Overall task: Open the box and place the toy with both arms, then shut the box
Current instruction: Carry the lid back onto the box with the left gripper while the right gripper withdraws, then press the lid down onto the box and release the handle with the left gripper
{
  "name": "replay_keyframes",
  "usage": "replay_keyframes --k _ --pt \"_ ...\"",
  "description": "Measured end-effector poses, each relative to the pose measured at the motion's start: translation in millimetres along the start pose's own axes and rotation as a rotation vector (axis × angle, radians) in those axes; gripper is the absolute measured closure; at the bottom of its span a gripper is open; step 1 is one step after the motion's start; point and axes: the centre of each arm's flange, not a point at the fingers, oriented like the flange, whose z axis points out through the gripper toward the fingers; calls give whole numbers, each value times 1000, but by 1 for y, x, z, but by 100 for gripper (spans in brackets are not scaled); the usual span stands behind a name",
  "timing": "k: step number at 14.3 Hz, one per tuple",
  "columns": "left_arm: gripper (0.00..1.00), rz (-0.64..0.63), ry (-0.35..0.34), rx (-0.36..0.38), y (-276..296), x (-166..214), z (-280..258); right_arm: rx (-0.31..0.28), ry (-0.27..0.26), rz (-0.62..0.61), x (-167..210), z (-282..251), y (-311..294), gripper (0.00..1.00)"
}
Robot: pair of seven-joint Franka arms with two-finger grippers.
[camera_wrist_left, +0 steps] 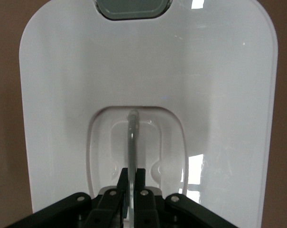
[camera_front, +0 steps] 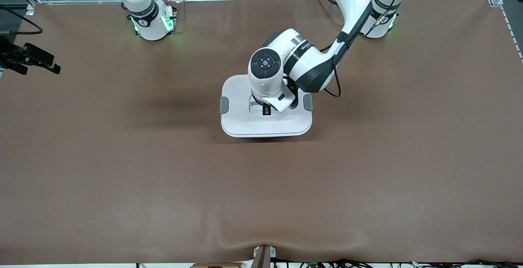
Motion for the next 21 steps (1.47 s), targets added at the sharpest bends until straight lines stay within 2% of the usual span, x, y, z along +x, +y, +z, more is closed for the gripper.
replay_keyframes --k 2,9,11,13,14,16,19,21 --pt "93 1 2 1 -2 -1 0 1 -23 -4 -4 -2 -2 0" --pt "93 -49 1 -3 -8 -3 -8 -12 -25 -25 -3 -1 -17 0" --pt "93 -50 3 -1 -9 -3 -8 -28 7 -20 -1 -9 -13 0" --pt "93 -50 9 3 -10 -2 -5 -32 61 -12 3 -18 -8 0" --pt "93 -49 12 5 -10 -2 -3 -32 69 -9 5 -19 -6 0" --pt "93 -43 17 6 -14 -4 0 -32 60 -2 7 -15 -2 0" --pt "93 -36 21 1 -16 -7 0 -29 21 1 5 -10 -1 0" --pt "93 -36 22 2 -16 -7 1 -30 20 1 5 -10 0 0"
